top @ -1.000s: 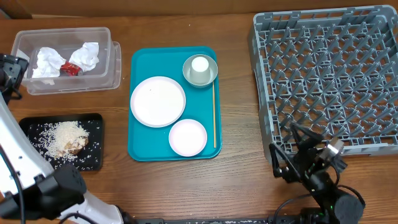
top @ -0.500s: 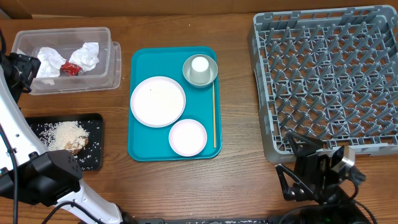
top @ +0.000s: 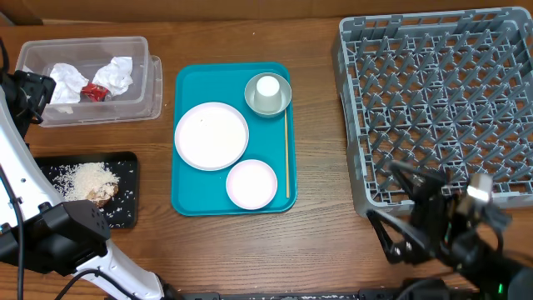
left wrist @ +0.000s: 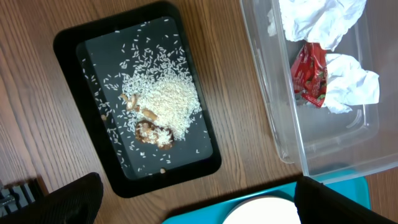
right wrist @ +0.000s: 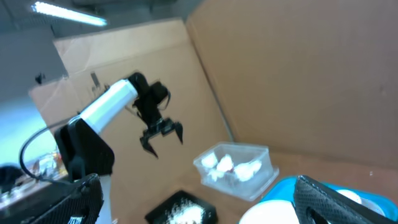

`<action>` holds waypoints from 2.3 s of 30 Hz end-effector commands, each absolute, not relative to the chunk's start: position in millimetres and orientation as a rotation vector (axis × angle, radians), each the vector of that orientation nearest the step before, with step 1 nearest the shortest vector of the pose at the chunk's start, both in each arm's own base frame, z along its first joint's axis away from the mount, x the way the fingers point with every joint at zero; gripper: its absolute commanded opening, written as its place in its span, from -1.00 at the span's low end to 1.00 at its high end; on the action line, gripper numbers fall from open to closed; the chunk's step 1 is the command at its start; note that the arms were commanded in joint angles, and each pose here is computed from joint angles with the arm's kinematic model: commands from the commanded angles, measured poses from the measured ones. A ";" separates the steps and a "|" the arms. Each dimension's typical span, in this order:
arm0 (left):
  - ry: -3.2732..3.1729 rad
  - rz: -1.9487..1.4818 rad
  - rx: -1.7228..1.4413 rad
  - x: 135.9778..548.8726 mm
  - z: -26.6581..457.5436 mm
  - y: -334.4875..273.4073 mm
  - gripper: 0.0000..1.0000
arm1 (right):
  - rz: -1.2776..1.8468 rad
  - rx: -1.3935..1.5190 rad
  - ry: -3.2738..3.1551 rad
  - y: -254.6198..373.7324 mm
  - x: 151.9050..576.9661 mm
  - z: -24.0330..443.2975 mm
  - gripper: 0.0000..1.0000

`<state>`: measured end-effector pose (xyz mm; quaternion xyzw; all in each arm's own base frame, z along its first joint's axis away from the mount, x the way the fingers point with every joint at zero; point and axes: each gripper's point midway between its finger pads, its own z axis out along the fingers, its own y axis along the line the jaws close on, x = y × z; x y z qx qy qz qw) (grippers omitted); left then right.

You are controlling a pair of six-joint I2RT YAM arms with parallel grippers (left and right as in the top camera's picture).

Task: Sort waste into correct bins and load items into the dishwasher
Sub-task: 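Move the right gripper from the rack toward the small white plate, then grasp the rim of the small white plate with the right gripper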

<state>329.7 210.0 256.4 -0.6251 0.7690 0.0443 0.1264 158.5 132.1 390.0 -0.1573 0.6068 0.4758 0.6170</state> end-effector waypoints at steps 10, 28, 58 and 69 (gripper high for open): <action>2.241 0.122 -1.832 332.9 252.6 207.9 0.99 | 0.901 -0.414 1.884 131.4 254.2 361.7 0.99; 2.241 0.122 -1.832 332.9 252.6 207.9 0.99 | 0.622 -0.780 2.409 312.8 266.8 221.7 0.99; 2.241 0.122 -1.832 332.9 252.6 207.9 1.00 | 0.378 -0.824 2.643 377.5 248.7 70.5 0.72; 2.241 0.122 -1.832 332.9 252.6 207.9 0.99 | 0.194 -0.697 2.639 381.5 245.8 39.4 0.37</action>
